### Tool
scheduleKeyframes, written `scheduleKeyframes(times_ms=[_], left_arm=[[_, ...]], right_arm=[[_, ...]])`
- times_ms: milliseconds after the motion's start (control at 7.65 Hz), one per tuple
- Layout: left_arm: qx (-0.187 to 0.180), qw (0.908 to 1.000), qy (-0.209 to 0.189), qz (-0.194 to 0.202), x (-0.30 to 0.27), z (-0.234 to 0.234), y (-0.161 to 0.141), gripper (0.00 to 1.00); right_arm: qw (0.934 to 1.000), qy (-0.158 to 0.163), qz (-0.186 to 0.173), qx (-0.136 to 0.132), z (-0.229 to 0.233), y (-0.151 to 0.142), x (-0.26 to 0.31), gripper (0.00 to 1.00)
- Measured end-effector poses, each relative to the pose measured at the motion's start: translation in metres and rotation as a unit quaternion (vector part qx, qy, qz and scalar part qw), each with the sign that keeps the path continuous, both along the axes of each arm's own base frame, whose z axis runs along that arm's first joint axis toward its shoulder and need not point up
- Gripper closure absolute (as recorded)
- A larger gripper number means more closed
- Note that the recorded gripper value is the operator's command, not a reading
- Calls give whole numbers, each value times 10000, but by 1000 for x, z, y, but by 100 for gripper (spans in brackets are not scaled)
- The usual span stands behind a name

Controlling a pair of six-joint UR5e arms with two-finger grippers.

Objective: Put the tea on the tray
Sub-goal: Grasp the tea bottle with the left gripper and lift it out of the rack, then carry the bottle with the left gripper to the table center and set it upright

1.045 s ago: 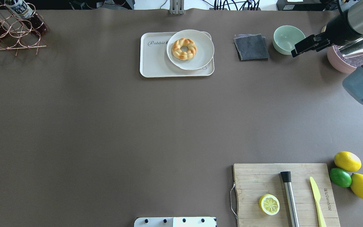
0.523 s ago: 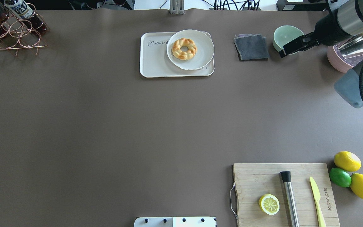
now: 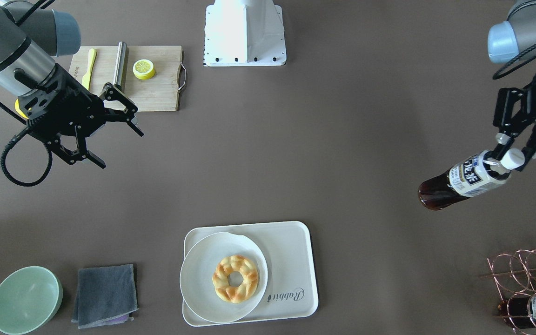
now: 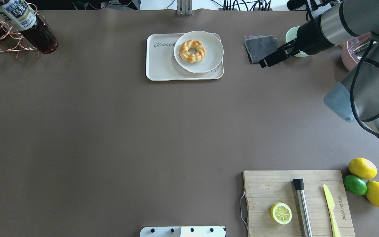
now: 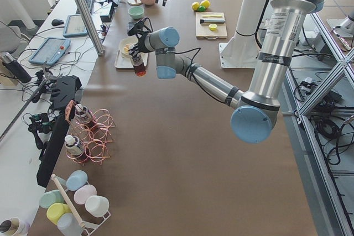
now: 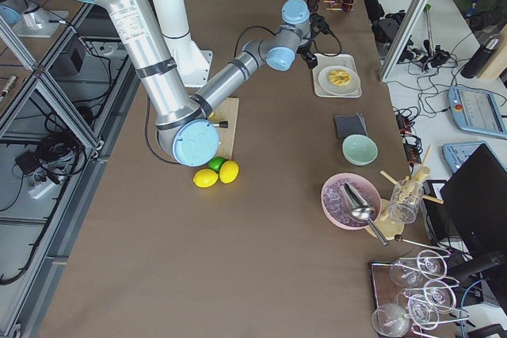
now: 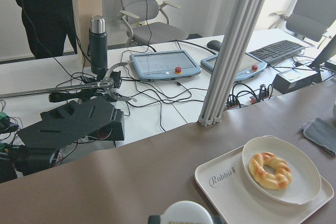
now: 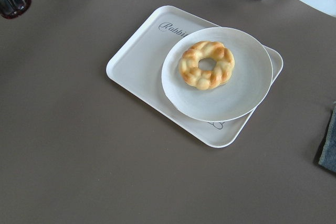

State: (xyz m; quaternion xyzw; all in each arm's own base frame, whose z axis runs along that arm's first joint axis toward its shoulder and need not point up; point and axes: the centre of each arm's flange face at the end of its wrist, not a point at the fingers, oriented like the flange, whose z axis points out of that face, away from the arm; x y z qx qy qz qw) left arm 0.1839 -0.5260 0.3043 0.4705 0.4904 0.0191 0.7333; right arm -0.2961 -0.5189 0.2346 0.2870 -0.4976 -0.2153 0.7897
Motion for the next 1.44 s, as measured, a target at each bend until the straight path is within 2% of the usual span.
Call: scheduleKeyframes(times_ms=[261,523,915,1437], left_arm=[[2,10000,0,-93,111,-46,22,100],[-12,9997,-185,-186,200,-87,61,100],[-87,9986,-503,-127,262,-127,100,100],[-126,9983,-561,114,307,-150,143,100]], right_arm=[[9999,43,55,113,-4,7,-16,3],[9998,53,65,174,-7,13,-24,3],[9997,93,59,210,-7,20,-36,3],[9997,107,29,198,-5,21,-41,2]])
